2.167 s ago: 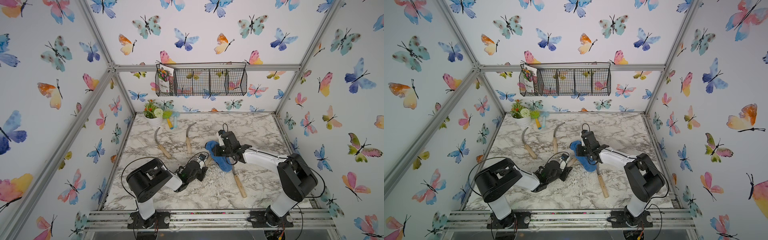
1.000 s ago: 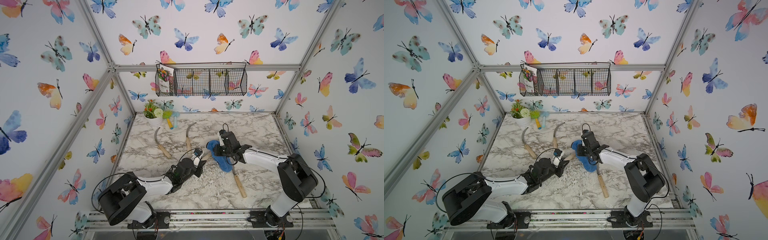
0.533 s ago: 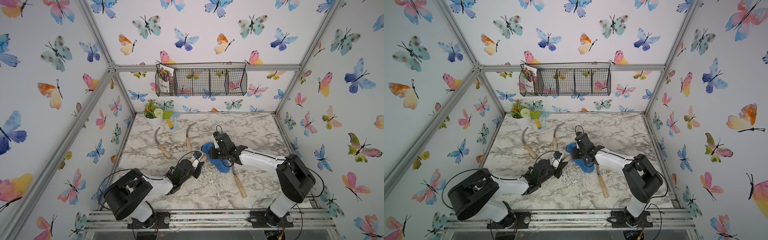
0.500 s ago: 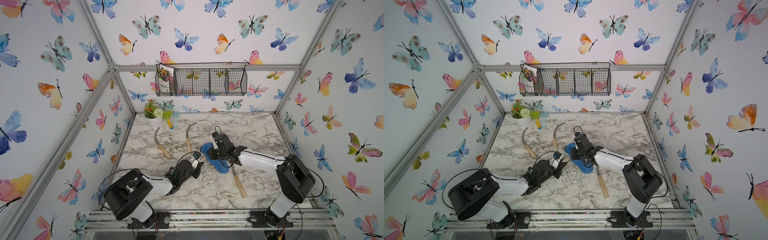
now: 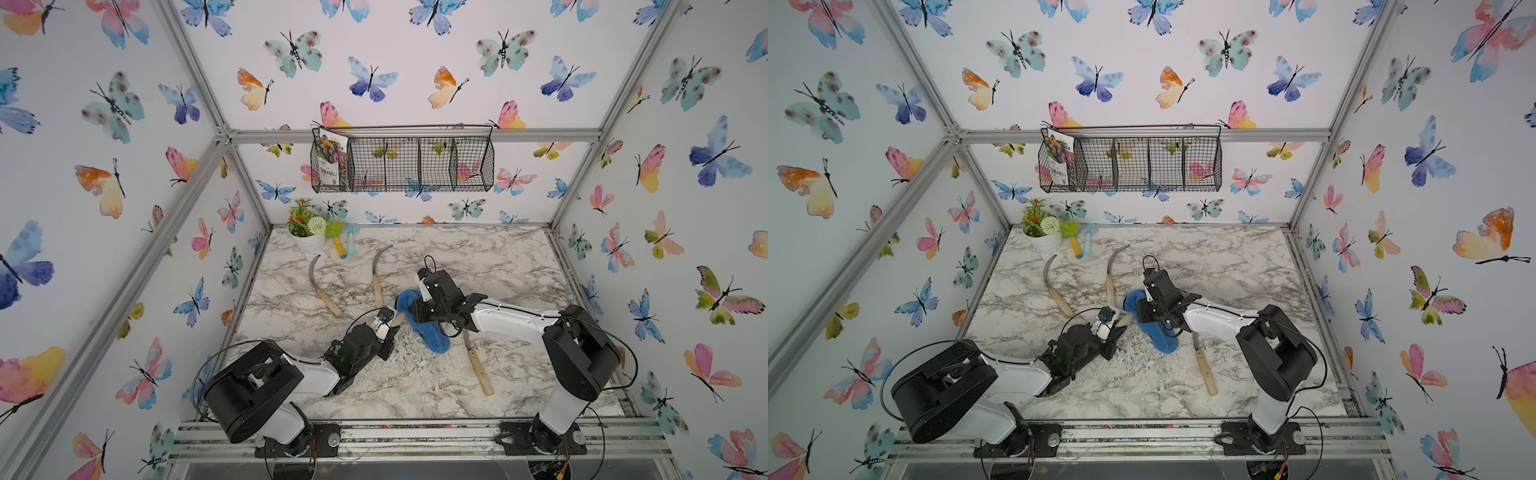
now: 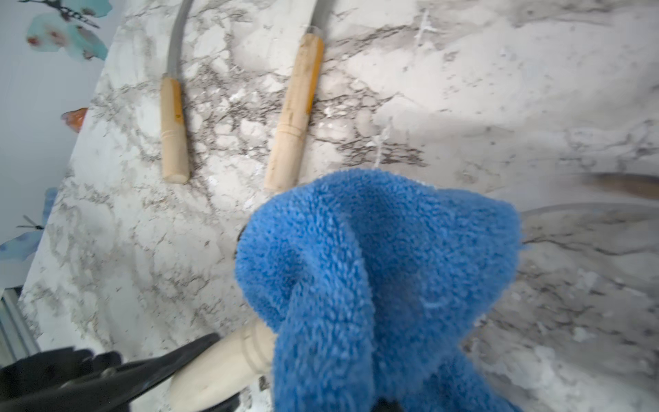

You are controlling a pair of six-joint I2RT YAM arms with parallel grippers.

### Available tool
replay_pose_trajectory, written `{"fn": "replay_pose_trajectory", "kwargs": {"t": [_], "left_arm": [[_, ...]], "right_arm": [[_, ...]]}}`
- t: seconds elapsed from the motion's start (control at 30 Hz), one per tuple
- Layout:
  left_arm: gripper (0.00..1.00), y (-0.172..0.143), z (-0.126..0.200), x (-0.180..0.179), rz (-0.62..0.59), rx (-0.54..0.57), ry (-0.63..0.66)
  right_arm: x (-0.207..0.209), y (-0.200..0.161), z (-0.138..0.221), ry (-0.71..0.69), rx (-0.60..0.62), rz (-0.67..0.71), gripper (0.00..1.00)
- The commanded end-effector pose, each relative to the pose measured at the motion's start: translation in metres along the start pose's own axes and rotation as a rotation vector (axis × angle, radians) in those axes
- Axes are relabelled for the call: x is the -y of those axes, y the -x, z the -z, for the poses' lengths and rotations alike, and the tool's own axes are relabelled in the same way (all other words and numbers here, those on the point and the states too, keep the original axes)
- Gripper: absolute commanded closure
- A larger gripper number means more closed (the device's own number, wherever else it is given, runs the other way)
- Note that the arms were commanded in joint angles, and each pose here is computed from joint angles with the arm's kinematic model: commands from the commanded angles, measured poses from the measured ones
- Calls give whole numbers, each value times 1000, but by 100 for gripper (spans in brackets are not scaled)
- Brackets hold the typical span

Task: Wipe small sickles with rags
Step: Wipe the small sickle.

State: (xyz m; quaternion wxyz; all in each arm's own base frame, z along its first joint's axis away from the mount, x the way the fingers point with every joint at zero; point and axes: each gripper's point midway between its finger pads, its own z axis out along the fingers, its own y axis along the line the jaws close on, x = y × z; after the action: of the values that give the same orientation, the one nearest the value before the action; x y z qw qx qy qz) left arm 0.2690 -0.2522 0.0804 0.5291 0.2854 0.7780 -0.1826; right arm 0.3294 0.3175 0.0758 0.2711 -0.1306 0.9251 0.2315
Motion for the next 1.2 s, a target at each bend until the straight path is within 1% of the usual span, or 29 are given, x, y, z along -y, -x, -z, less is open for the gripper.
{"fn": "replay_pose_trajectory", "kwargs": {"t": [0.0, 0.07, 0.13, 0.2, 0.3, 0.5, 0.57, 0.67, 0.73, 0.87, 0.9, 1.07, 1.13, 1.17], "left_arm": [[100, 30, 3, 10, -1, 97, -58], [100, 30, 2, 11, -1, 91, -65], [100, 30, 2, 12, -3, 89, -72], [100, 30, 1, 13, -1, 87, -74], [100, 29, 1, 14, 1, 82, -80], [100, 29, -1, 15, 2, 75, -82], [100, 29, -1, 15, 3, 73, -84], [100, 30, -1, 15, 4, 72, -84], [100, 30, -2, 16, 3, 71, -89], [100, 30, -2, 18, 1, 70, -99], [100, 30, -2, 18, 2, 68, -101], [100, 29, -1, 19, 1, 66, -109], [100, 28, 0, 20, 2, 64, -113], [100, 28, 2, 20, 3, 66, -114]], "right_arm": [[51, -3, -8, -179, -30, -24, 98], [53, 2, -7, -204, -32, -21, 97], [48, 8, -6, -196, -21, -13, 98], [36, 11, -7, -171, -13, 7, 98], [12, 6, -8, -161, -28, 50, 98], [-56, -15, 5, 38, -24, 124, 98], [-72, -21, 11, 118, -36, 140, 97], [-83, -25, 16, 203, -23, 153, 97], [-78, -25, 13, 191, -23, 148, 97], [-50, -19, -3, 156, -41, 96, 97], [-38, -18, -8, 132, -49, 76, 97], [35, -7, -37, -93, -72, 10, 98], [47, -5, -40, -160, -82, 1, 97], [46, -3, -39, -159, -78, 3, 98]]}}
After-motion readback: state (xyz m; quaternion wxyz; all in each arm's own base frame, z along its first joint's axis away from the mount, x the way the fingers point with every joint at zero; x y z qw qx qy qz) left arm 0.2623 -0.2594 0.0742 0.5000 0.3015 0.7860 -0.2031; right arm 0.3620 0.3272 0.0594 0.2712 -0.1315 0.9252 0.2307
